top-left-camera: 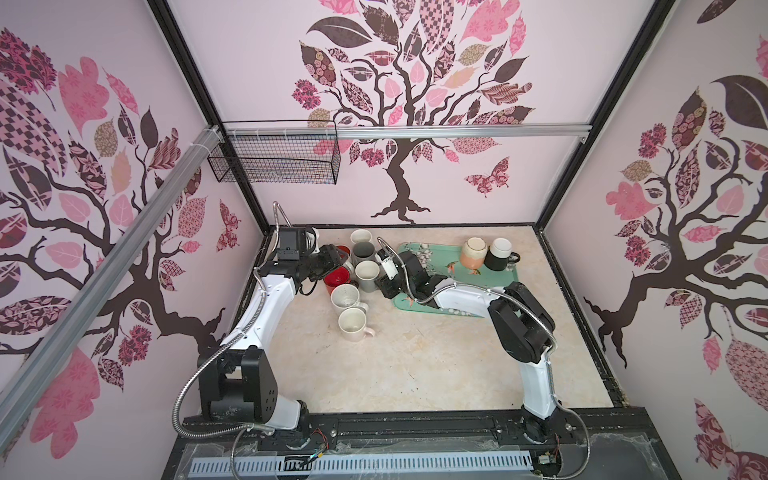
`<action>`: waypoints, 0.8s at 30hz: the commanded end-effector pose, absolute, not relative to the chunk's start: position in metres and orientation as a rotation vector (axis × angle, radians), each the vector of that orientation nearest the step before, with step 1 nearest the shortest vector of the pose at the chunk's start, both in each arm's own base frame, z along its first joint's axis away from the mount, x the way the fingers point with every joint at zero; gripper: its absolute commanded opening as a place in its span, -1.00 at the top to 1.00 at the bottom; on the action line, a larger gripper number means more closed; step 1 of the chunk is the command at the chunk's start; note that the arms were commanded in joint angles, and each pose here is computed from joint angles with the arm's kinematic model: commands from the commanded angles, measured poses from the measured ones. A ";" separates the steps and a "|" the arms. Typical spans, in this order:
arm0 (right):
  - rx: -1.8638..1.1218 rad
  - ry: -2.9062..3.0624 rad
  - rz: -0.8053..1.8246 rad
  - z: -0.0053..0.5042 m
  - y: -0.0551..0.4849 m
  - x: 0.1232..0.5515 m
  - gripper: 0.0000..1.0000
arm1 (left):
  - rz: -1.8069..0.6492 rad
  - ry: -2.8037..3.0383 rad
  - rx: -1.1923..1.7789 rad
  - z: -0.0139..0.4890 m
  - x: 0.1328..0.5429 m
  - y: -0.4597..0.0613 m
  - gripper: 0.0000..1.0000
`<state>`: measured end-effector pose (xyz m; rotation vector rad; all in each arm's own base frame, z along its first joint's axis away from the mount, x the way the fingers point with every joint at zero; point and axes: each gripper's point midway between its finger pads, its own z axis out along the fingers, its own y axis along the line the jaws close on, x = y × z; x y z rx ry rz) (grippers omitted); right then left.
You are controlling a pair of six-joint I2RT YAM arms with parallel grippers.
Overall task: Turn the mug right side up
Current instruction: Place the mug at the top-center of the table, then move the mug to the tray.
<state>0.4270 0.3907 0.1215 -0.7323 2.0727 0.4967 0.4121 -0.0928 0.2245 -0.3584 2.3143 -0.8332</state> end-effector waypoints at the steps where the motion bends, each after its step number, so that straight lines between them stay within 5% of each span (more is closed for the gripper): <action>1: -0.672 1.978 0.501 0.205 0.368 0.432 -0.16 | -0.854 2.292 -0.292 0.226 0.408 -0.100 -0.08; 7: -0.453 2.048 0.358 0.237 0.272 0.486 -0.20 | -0.812 2.331 -0.145 0.227 0.400 -0.143 -0.06; 13: 0.004 2.205 0.178 0.226 0.114 0.560 -0.25 | -0.832 2.382 -0.024 0.218 0.391 -0.186 -0.04; 24: 0.389 2.253 0.070 0.189 -0.061 0.606 -0.28 | -0.962 2.490 0.402 0.189 0.354 -0.294 0.03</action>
